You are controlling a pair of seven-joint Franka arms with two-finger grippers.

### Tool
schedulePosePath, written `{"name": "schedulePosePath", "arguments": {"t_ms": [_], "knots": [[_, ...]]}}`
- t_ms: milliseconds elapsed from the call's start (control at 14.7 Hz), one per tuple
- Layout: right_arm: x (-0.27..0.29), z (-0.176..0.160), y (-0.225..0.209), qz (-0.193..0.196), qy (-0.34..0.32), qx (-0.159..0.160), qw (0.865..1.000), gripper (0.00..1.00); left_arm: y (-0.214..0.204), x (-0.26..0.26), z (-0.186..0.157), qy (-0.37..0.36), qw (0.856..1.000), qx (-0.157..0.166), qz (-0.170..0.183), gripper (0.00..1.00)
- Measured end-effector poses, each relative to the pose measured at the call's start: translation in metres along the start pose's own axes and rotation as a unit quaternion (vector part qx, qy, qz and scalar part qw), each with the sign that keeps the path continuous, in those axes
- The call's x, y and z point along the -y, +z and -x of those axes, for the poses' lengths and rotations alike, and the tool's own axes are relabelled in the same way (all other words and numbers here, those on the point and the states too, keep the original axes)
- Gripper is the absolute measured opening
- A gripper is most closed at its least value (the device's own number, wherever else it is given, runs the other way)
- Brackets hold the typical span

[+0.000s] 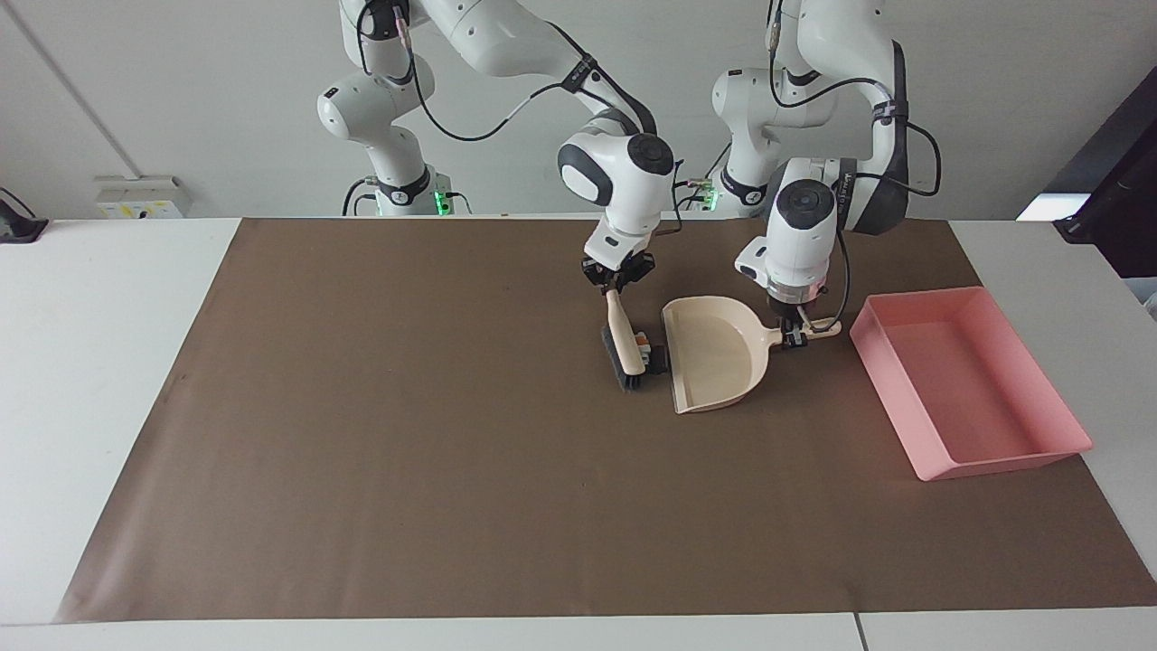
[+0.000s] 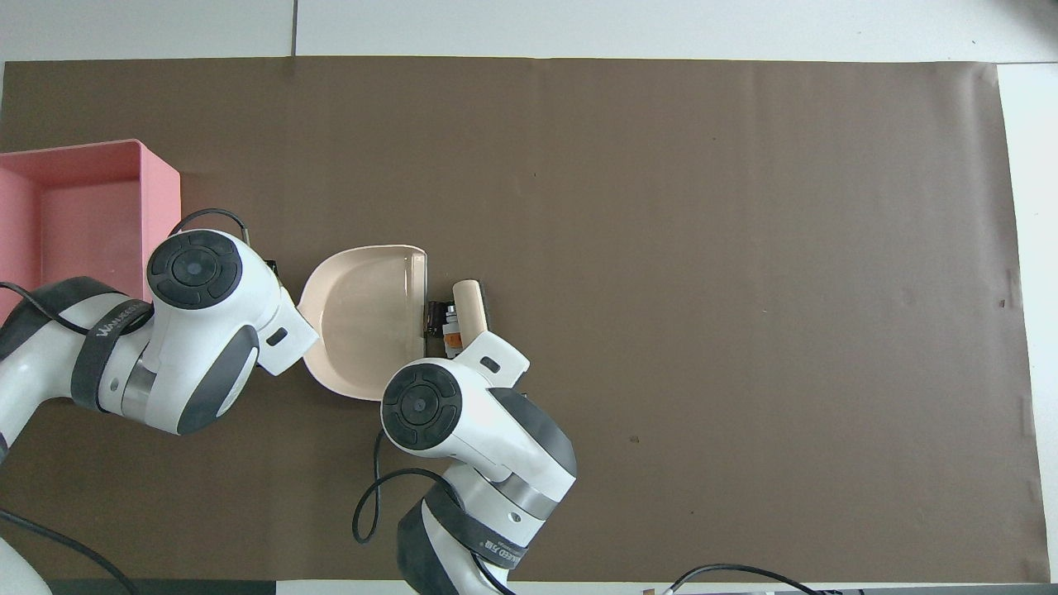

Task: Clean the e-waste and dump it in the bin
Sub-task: 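Sweep the small item into the dustpan with the brush in the right gripper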

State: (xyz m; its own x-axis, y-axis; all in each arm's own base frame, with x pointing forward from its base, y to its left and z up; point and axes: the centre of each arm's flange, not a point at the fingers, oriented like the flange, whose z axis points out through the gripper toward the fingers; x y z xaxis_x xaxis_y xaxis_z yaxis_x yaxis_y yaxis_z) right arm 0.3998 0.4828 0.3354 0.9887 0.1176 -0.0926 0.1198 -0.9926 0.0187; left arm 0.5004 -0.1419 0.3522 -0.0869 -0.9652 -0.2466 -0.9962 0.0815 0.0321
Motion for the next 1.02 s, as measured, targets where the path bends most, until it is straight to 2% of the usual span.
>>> {"name": "schedulePosePath", "arguments": {"t_ms": [205, 341, 409, 886, 1023], "knots": [[0.026, 0.006, 0.000, -0.065, 0.002, -0.002, 0.998, 0.26, 0.001, -0.002, 0.000, -0.006, 1.000, 0.000, -0.001, 0.33], [0.042, 0.004, -0.014, -0.116, 0.003, 0.001, 0.993, 0.26, 0.002, -0.004, 0.000, -0.008, 1.000, 0.000, -0.002, 0.33], [0.047, 0.001, -0.020, -0.129, 0.003, -0.002, 0.992, 0.26, 0.003, -0.005, -0.001, -0.008, 1.000, -0.001, -0.004, 0.33], [0.048, -0.007, -0.036, -0.141, 0.002, -0.002, 0.990, 0.26, 0.007, -0.005, 0.007, -0.018, 0.999, -0.017, -0.027, 0.33], [0.035, -0.005, -0.066, -0.137, 0.006, 0.004, 0.991, 0.26, 0.006, -0.004, 0.007, -0.021, 0.999, -0.042, -0.024, 0.33]]}}
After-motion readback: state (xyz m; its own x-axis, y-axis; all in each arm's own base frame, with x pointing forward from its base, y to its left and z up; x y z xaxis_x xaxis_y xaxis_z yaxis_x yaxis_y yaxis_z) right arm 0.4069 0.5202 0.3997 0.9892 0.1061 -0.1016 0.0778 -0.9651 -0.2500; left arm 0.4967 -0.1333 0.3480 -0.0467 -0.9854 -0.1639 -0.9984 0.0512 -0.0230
